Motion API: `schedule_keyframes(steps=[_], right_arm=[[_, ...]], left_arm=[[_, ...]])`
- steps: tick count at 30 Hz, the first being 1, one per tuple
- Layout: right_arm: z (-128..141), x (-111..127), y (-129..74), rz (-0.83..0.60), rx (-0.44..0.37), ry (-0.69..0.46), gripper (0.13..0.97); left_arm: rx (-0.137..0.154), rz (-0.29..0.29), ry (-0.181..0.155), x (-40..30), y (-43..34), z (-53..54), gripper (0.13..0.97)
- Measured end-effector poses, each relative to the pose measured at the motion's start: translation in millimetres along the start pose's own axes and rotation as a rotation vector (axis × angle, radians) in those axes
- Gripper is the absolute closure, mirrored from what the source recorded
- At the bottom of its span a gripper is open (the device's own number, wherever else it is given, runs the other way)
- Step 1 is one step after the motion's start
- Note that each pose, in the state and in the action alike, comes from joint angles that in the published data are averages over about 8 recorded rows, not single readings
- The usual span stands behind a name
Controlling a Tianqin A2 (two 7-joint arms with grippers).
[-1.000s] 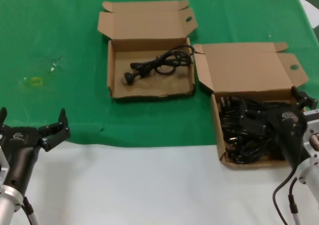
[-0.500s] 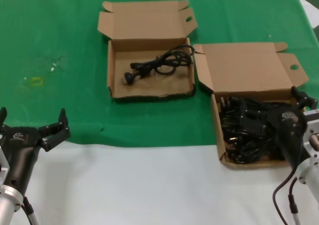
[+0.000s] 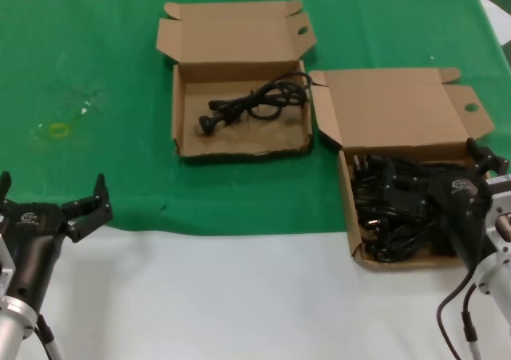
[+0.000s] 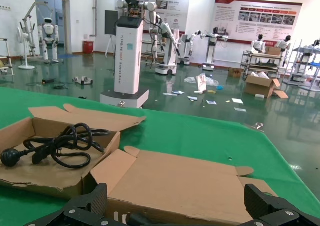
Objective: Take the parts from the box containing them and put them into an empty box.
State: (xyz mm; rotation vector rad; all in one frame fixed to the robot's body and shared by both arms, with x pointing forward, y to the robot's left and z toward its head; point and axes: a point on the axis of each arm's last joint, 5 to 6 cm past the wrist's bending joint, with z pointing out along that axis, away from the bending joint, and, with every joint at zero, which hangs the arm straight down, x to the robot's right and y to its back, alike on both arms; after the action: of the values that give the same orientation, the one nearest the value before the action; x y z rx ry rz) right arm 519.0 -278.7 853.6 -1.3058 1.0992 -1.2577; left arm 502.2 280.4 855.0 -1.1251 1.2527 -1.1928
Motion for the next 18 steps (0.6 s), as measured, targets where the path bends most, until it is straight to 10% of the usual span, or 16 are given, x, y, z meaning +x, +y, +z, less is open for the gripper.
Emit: schedule_keyframes(steps=[18], right_arm=[[0.0, 0.0, 0.0, 0.0, 0.0, 0.0, 0.13]], left_arm=[[0.0, 0.0, 0.0, 0.0, 0.0, 0.0, 0.132]])
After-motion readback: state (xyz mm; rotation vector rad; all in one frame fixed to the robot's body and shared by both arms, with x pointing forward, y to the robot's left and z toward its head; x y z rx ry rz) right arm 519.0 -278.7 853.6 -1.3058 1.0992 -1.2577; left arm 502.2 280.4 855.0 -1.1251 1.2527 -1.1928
